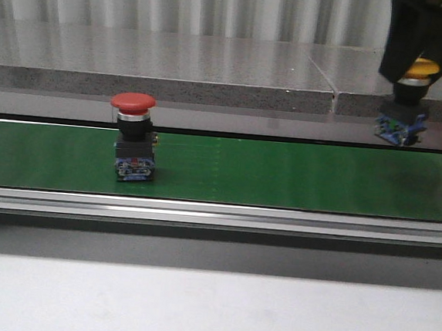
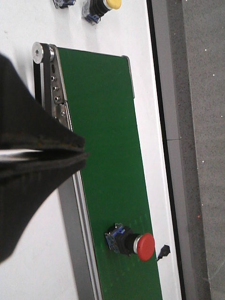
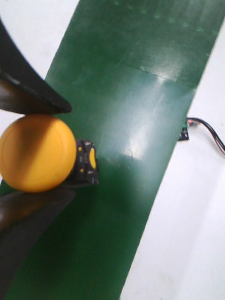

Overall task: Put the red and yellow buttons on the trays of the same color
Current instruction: 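Close the right gripper on the yellow button and lift it, then lower the yellow button into the yellow tray and open the right gripper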

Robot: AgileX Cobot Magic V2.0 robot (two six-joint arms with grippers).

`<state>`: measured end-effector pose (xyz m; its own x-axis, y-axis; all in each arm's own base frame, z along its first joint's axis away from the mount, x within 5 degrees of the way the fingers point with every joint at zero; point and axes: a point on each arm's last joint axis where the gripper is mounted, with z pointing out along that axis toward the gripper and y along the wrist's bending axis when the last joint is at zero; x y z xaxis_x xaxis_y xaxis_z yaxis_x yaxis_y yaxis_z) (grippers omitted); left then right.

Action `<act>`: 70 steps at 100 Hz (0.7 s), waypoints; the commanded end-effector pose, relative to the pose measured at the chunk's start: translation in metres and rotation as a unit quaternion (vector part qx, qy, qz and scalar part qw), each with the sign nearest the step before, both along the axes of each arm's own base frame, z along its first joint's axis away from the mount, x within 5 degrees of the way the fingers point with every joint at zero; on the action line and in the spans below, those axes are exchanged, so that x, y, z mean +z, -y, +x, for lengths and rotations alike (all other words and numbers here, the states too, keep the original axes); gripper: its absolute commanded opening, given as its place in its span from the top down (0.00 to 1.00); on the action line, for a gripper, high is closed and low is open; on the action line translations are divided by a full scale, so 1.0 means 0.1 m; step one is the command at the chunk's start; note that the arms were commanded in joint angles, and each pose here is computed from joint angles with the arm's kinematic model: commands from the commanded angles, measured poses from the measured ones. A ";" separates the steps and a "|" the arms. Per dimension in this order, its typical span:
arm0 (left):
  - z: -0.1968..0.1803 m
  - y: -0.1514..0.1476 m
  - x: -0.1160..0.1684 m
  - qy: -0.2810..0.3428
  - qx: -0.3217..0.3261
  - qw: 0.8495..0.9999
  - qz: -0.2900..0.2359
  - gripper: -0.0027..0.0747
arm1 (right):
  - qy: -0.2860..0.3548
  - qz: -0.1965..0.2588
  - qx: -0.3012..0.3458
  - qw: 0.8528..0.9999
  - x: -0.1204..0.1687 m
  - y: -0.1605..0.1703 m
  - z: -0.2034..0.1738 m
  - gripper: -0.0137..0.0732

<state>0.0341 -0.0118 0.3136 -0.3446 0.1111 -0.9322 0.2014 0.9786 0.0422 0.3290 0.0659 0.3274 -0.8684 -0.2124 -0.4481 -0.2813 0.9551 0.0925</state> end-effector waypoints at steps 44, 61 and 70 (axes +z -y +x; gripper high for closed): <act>0.02 0.01 0.13 0.038 -0.005 0.999 -0.014 0.99 | 0.092 0.021 -0.222 0.970 0.61 1.04 -0.32 0.64; 0.02 0.01 0.13 0.038 -0.005 0.999 -0.014 0.99 | 0.092 0.015 -0.275 0.957 0.61 1.36 -0.38 0.64; 0.02 0.01 0.13 0.038 -0.005 0.999 -0.014 0.99 | 0.090 0.012 -0.304 0.948 0.61 1.54 -0.43 0.64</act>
<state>0.0341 -0.0118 0.3136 -0.3446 0.1111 -0.9322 0.2014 0.9786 0.0422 0.2975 -0.0746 0.3643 -0.8070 0.2891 -0.5149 0.2660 0.9565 0.1201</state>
